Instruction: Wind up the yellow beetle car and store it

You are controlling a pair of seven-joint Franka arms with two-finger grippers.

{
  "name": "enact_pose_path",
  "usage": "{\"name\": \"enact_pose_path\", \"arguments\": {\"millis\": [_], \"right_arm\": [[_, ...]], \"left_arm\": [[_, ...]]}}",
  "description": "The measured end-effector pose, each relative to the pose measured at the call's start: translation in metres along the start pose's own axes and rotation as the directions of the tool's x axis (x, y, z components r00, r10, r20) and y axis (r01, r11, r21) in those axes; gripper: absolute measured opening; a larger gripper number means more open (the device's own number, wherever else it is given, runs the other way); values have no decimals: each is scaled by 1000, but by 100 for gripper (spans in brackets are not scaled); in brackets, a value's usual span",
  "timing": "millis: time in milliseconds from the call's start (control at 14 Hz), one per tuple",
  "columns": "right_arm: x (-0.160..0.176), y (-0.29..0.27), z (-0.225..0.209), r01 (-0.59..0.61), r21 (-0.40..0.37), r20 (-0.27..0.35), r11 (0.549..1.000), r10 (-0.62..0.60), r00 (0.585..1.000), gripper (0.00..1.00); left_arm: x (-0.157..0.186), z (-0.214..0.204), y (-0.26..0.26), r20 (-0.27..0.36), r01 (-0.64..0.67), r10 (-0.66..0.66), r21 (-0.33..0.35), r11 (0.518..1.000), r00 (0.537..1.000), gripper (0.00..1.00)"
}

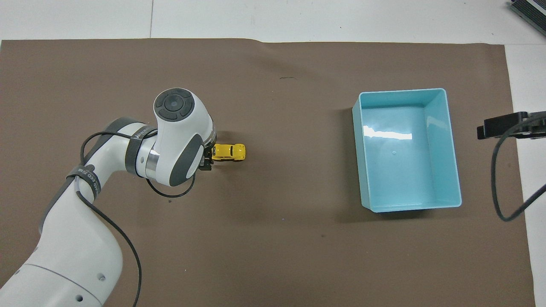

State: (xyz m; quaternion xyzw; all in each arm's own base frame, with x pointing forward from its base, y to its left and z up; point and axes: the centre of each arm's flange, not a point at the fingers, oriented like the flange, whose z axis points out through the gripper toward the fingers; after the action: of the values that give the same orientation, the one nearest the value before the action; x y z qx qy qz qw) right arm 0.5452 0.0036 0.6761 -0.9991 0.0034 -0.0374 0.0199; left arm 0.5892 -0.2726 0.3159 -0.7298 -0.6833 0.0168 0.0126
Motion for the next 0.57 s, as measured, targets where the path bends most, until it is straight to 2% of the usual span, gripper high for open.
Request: {"name": "enact_pose_path", "arguments": {"millis": [71,570], "right_arm": [[0,0,0,0,0,0,1000,0,1000,100],[0,0,0,0,0,0,1000,0,1000,100]], "left_arm": [[4,-5,2,2,2,-2,-7,1000,1000,100],[7,-10,2,5,0,0,-14,1000,1000,100]]}}
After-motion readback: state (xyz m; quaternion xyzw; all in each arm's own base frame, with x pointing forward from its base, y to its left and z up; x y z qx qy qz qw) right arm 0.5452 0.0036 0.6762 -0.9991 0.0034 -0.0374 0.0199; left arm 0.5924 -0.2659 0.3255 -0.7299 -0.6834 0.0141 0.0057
